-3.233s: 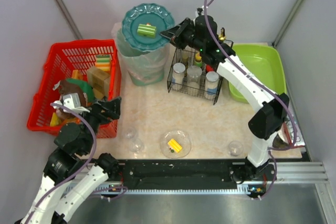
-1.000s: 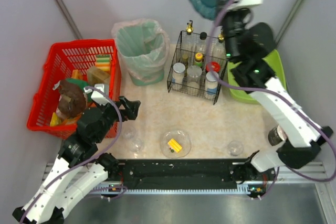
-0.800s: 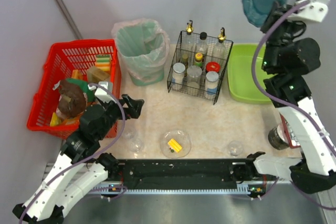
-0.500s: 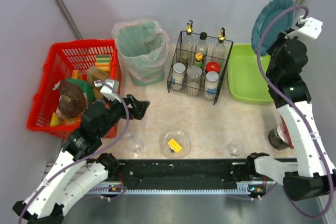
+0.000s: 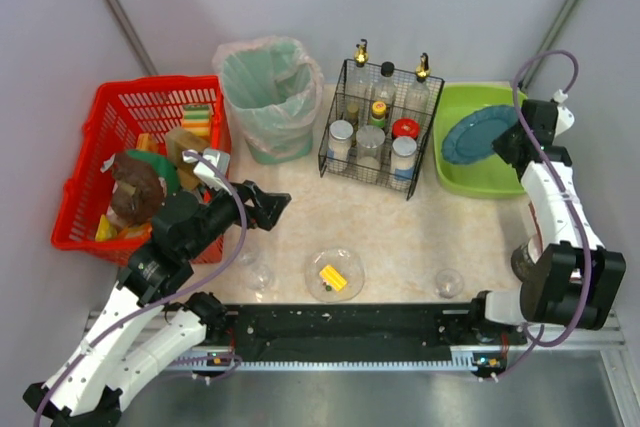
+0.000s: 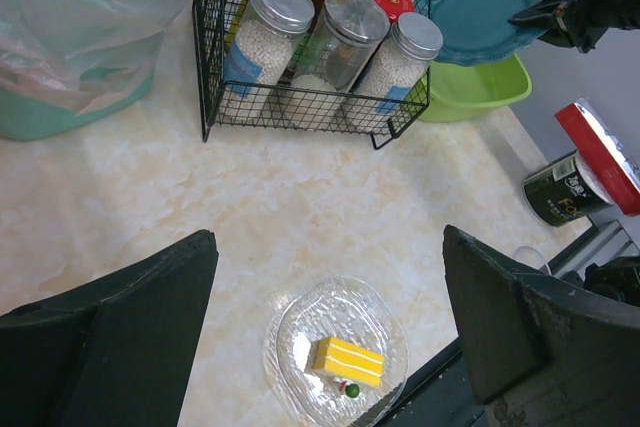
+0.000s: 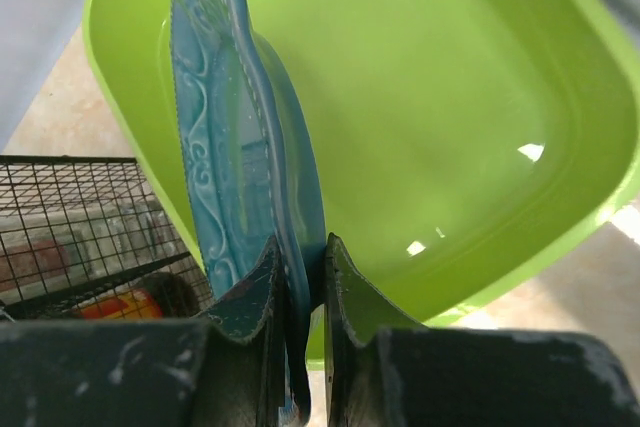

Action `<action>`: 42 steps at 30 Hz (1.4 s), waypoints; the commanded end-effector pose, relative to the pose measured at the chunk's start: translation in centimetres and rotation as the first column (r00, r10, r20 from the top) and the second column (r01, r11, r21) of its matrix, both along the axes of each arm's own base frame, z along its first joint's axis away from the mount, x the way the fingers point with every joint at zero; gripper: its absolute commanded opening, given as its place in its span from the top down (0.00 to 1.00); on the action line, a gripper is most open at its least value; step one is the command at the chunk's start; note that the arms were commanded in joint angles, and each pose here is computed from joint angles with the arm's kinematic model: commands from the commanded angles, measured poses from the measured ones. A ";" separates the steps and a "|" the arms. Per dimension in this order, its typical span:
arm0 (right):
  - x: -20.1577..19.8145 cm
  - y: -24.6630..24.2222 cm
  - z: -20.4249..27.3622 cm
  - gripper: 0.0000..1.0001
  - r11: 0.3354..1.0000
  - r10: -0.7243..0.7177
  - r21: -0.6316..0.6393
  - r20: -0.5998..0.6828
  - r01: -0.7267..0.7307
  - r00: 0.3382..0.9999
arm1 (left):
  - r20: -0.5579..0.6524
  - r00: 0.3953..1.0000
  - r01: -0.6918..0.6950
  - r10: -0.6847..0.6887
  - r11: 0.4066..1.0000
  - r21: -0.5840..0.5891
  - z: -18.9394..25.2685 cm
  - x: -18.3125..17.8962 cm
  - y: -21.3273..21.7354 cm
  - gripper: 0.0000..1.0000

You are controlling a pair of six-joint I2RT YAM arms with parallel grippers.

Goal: Clear the kitchen counter

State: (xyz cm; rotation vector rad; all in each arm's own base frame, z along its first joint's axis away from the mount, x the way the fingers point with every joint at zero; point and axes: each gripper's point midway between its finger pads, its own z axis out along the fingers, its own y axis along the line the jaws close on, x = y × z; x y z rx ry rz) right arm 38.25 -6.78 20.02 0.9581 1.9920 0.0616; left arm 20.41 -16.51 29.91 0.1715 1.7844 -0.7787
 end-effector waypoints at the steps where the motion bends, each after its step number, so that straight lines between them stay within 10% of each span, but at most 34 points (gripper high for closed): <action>1: 5.4 0.0 7.6 1.00 0.993 -0.041 0.119 0.365 -0.003 0.930 | 0.077 0.997 0.023 -0.019 0.999 -0.044 2.9 -0.1 -0.3 0.02; 25: 14.0 -2.4 -4.4 0.98 0.936 -0.138 0.350 0.285 0.031 0.949 | 0.018 0.998 0.061 -0.060 0.997 -0.055 2.2 0.4 -1.7 0.02; 42: 11.3 -2.9 -9.4 0.13 0.926 -0.188 0.342 0.046 0.161 0.981 | -0.050 0.998 0.035 -0.037 0.999 -0.037 0.4 1.6 -2.2 0.02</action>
